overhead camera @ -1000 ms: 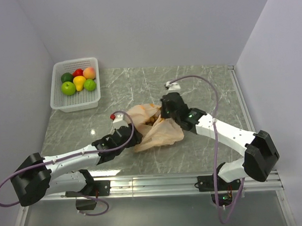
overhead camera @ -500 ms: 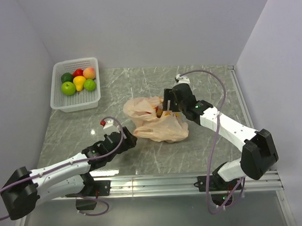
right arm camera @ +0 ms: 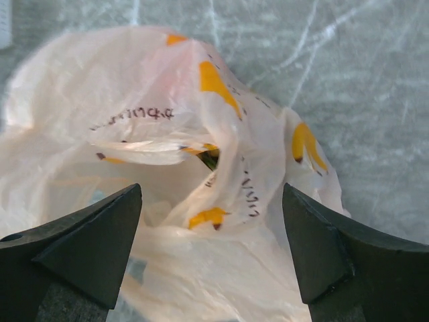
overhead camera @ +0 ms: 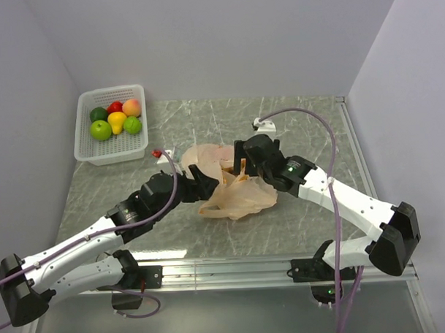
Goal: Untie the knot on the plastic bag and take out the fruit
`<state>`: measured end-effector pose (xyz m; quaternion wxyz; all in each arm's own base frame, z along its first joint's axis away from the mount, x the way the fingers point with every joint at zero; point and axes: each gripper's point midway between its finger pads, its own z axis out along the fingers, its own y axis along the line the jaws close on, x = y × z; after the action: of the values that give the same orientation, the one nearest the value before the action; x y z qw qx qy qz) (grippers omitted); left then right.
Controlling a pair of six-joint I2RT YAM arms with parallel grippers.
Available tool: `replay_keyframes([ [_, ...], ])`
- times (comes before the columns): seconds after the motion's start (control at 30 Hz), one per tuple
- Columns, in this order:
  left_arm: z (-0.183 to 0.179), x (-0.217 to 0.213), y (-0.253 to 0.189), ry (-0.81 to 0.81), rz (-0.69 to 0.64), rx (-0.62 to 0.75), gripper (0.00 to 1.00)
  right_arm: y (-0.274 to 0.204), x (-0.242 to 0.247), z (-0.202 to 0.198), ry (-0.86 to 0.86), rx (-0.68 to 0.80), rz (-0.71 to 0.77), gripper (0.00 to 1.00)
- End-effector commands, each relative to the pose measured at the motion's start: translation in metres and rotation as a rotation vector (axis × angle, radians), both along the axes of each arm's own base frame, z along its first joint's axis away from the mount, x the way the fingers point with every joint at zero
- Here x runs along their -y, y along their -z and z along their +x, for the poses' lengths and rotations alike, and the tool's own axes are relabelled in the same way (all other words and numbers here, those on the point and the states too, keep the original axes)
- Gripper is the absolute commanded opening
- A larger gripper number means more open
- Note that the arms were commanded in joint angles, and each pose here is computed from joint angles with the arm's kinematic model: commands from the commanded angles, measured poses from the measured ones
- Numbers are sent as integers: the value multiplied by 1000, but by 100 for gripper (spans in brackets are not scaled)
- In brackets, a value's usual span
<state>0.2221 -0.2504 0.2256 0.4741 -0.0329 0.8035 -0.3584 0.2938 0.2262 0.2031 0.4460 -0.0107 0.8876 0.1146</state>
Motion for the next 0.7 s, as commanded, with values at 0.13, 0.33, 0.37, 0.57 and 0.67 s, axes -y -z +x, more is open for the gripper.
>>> replay_keyframes([
  [0.13,-31,39,-46,286,-43,74,85,47,46,-18,135,-73,-59,83],
  [0.33,-43,68,-47,427,-53,85,85,35,38,-24,85,-24,69,83],
  [0.37,-38,69,-44,399,-50,89,85,23,33,-21,81,11,111,83],
  [0.57,6,64,-6,162,-56,120,83,7,8,-6,48,54,203,93],
  [0.67,27,61,12,63,-19,112,82,20,-2,4,46,28,177,93],
])
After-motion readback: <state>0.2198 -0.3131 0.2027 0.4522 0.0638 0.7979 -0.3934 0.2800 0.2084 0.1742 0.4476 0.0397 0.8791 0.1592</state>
